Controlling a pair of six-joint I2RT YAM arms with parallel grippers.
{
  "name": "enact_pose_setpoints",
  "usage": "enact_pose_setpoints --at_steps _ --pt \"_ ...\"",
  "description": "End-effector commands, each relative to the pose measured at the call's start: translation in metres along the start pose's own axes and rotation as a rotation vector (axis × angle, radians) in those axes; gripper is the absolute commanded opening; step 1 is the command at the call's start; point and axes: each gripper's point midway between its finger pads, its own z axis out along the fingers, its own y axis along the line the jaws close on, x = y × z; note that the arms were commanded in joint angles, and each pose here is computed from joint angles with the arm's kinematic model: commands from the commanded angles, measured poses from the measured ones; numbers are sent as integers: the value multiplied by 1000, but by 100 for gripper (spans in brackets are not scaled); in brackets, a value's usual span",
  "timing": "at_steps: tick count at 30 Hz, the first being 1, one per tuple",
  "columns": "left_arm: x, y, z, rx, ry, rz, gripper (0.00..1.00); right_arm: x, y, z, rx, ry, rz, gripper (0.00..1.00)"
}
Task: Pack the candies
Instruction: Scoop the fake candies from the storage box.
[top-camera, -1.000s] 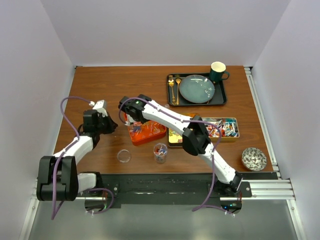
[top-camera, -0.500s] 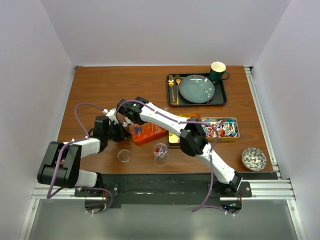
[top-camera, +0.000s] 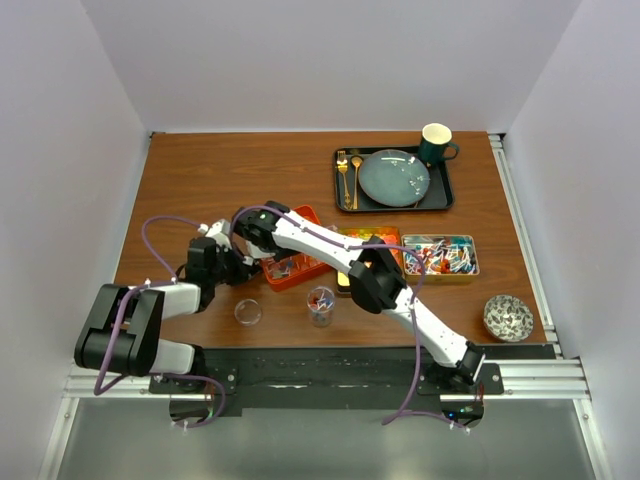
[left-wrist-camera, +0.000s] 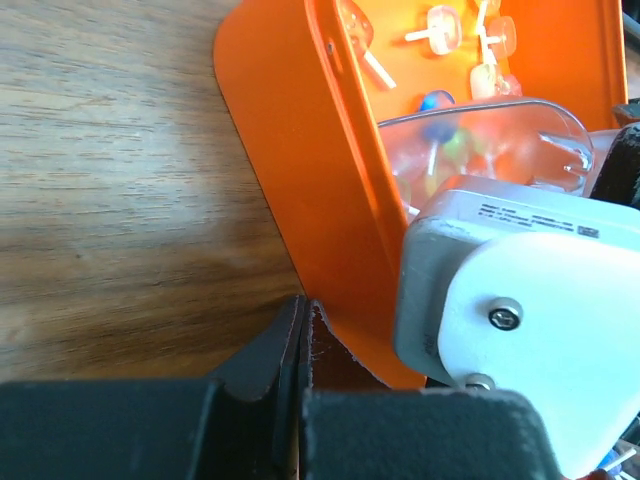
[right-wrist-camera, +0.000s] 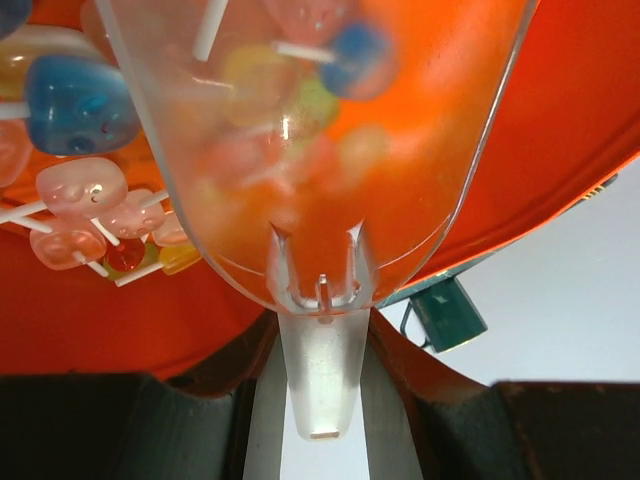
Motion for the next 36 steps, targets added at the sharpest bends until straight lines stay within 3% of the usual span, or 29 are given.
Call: enact_pose_setpoints --at_steps 1,9,20,27,36 --pt "-3 0 -1 4 -22 14 0 -45 11 18 -21 -109 48 0" --pt "-11 10 -7 -22 -17 -22 0 -56 -11 15 -94 -307 283 0" --pt "-28 0 -17 28 59 -44 0 -43 -17 17 -142 -405 353 0" --pt "-53 -6 -30 57 39 30 0 -31 -27 10 -165 -483 435 0" --pt "-57 -18 -45 108 84 150 22 -25 -27 -7 -121 -619 445 0"
